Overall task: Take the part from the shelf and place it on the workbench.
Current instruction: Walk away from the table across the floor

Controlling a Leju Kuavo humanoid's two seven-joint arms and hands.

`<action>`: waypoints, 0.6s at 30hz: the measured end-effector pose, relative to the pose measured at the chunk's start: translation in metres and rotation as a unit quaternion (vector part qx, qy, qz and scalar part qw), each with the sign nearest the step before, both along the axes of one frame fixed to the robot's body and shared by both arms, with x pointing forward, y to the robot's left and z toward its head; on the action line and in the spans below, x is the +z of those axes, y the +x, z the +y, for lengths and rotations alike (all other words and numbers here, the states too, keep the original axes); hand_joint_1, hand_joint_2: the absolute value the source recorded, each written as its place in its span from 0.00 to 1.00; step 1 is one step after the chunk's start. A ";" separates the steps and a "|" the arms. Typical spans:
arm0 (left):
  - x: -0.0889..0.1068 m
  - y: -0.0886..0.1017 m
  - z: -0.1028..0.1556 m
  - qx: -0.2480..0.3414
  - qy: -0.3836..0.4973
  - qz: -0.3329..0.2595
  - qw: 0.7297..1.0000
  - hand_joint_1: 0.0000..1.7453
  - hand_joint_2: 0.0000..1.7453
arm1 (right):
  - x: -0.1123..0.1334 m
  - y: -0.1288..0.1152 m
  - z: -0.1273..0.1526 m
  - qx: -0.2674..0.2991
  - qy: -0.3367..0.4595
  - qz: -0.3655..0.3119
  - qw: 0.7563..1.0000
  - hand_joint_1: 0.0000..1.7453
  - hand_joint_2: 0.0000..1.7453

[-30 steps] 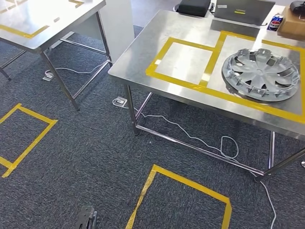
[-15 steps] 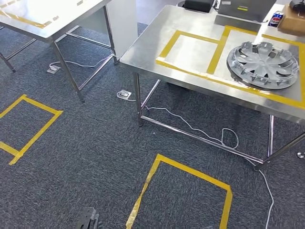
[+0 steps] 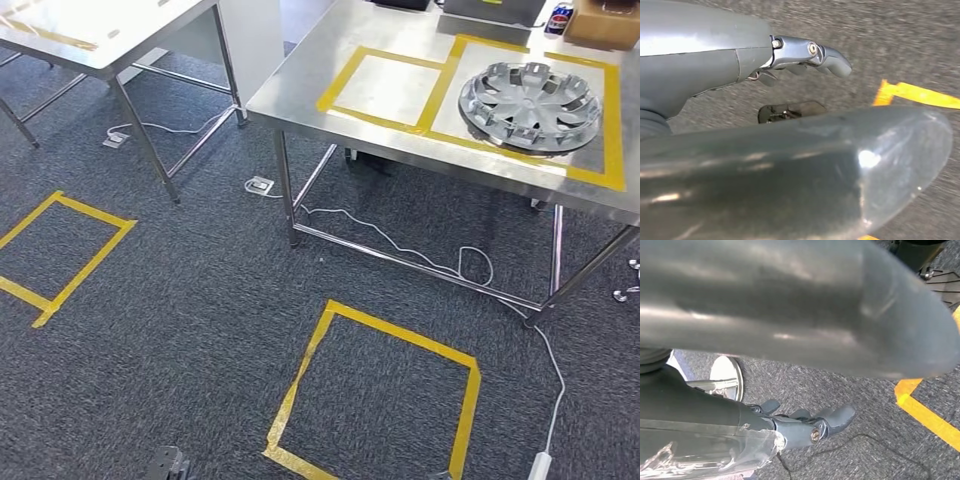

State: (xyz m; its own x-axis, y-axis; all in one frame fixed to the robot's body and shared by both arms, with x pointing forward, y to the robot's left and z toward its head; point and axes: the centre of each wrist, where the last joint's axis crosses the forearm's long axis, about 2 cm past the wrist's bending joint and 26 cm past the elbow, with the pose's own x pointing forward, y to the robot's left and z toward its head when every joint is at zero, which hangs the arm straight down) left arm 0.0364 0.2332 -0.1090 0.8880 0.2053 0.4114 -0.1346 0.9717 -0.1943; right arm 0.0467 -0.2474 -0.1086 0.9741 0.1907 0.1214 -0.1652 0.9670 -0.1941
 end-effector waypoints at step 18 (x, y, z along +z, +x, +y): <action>-0.001 -0.001 0.003 -0.015 0.022 0.060 0.998 0.00 0.00 | 0.000 0.001 0.007 -0.016 0.041 0.038 0.998 0.00 0.25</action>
